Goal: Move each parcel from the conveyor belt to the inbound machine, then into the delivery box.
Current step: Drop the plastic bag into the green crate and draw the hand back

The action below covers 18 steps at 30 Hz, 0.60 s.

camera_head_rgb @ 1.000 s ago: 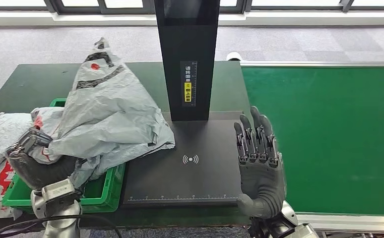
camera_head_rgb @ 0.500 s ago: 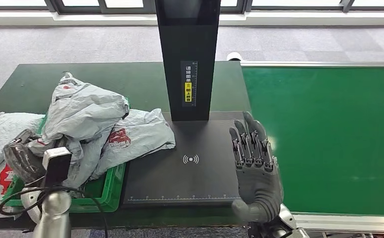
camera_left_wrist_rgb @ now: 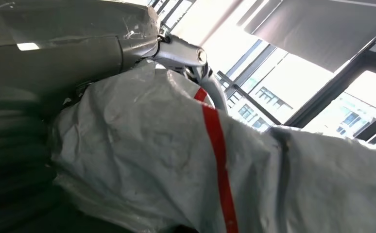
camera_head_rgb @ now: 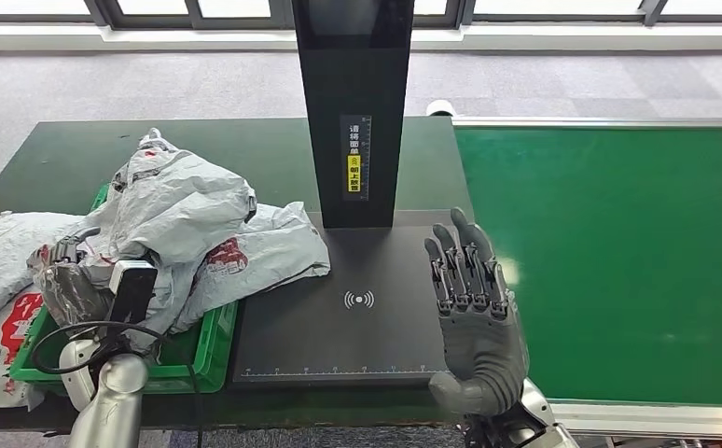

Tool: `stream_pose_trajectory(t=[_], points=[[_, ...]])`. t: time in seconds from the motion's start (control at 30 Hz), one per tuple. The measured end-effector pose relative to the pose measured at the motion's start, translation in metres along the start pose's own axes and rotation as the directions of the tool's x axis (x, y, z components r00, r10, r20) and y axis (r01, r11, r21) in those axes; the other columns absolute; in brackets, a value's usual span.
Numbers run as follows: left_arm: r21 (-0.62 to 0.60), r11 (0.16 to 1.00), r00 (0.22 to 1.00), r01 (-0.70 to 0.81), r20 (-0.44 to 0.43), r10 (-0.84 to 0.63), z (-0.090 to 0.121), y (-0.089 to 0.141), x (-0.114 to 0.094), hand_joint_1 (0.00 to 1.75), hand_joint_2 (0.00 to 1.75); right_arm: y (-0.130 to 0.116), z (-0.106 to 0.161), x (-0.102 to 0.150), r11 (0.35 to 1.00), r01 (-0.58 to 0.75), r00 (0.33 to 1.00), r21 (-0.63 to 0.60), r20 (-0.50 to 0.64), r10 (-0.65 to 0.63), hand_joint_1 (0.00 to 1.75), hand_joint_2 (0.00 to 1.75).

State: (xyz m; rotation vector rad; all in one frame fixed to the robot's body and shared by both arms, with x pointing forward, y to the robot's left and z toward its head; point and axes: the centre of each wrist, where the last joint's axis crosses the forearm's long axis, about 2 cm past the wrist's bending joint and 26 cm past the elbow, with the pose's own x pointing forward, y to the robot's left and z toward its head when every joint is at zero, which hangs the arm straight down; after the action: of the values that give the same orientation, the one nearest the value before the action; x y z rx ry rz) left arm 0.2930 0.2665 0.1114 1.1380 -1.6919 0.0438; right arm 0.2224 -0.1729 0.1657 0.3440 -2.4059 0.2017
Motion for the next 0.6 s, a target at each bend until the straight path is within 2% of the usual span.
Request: stream_pose_trajectory(t=[0.07, 0.2, 0.3, 0.43, 0.5, 0.6], points=[[0.006, 1.000, 1.000, -0.019, 0.008, 0.019, 0.000, 0.000, 0.000, 0.00, 0.00, 0.000, 0.000, 0.000, 1.000, 0.000, 1.000, -0.003, 0.000, 0.000, 0.00, 1.75], [0.076, 0.987, 0.989, -0.141, 0.047, 0.138, 0.005, 0.008, 0.000, 0.00, 0.00, 0.000, -0.001, 0.000, 1.000, 0.008, 1.000, -0.021, 0.004, -0.008, 0.00, 0.00], [0.178, 0.944, 0.960, -0.278, 0.078, 0.268, 0.009, 0.019, 0.001, 0.00, 0.00, -0.001, -0.003, 0.000, 0.999, -0.002, 1.000, -0.048, 0.009, 0.002, 0.00, 0.00], [0.349, 0.825, 0.896, -0.444, 0.148, 0.419, 0.012, 0.049, 0.012, 0.00, 0.00, -0.002, -0.005, 0.000, 0.998, -0.009, 1.000, -0.064, 0.015, 0.010, 0.00, 0.00], [0.400, 0.768, 0.866, -0.500, 0.201, 0.459, 0.009, 0.065, 0.024, 0.00, 0.00, -0.003, -0.007, -0.001, 0.998, -0.014, 1.000, -0.063, 0.021, 0.016, 0.00, 0.00], [0.428, 0.729, 0.846, -0.534, 0.257, 0.468, 0.009, 0.083, 0.035, 0.00, 0.00, -0.004, -0.009, -0.001, 0.998, -0.021, 0.999, -0.063, 0.027, 0.022, 0.00, 0.00]])
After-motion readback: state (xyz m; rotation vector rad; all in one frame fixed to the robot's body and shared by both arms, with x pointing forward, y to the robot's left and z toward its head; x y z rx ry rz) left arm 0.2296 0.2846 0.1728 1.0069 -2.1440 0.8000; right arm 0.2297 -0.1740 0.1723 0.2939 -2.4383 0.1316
